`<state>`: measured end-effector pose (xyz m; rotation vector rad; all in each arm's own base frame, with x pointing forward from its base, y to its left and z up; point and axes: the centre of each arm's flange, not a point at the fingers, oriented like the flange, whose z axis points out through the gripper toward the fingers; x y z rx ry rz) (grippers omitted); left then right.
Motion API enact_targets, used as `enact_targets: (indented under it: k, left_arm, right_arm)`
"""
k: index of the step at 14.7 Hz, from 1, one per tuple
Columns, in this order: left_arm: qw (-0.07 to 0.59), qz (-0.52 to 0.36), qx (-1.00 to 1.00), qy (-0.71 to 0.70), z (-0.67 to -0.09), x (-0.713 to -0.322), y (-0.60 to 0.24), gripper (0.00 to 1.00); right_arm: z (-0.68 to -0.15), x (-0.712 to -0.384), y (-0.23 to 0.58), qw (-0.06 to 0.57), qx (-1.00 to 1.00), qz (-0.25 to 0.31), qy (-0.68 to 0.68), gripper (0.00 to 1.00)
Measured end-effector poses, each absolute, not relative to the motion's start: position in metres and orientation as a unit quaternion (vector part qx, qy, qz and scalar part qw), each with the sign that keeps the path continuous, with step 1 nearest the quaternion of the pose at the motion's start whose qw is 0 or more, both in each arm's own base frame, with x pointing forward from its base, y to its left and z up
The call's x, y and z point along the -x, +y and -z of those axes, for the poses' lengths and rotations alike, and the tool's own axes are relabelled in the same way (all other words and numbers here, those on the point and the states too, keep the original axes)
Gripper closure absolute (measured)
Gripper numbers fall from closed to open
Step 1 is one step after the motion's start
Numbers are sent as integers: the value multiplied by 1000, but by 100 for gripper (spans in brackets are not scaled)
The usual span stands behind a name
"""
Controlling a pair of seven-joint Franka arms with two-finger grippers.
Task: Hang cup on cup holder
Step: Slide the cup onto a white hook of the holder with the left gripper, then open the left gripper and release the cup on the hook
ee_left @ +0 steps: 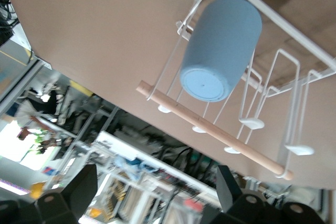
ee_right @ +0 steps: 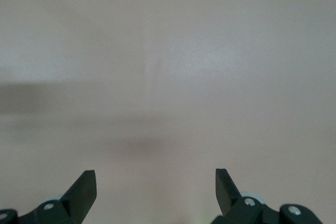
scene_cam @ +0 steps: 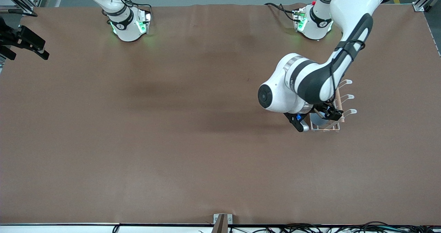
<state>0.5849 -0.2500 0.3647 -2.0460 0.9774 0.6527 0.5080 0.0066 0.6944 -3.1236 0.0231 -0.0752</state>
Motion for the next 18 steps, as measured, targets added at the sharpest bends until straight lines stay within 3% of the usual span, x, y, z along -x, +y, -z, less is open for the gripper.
enact_targets:
  k: [8, 14, 18]
  left_arm:
    - [247, -180, 925, 228, -465, -619, -206, 0]
    - [89, -90, 990, 67, -525, -637, -155, 0]
    - [77, -14, 997, 14, -582, -638, -106, 0]
  right_arm:
    - [-695, -508, 4, 15, 1000, 25, 10, 0]
    - [-694, -508, 3, 16, 1000, 24, 11, 0]
    - [-693, -508, 3, 16, 1000, 23, 11, 0]
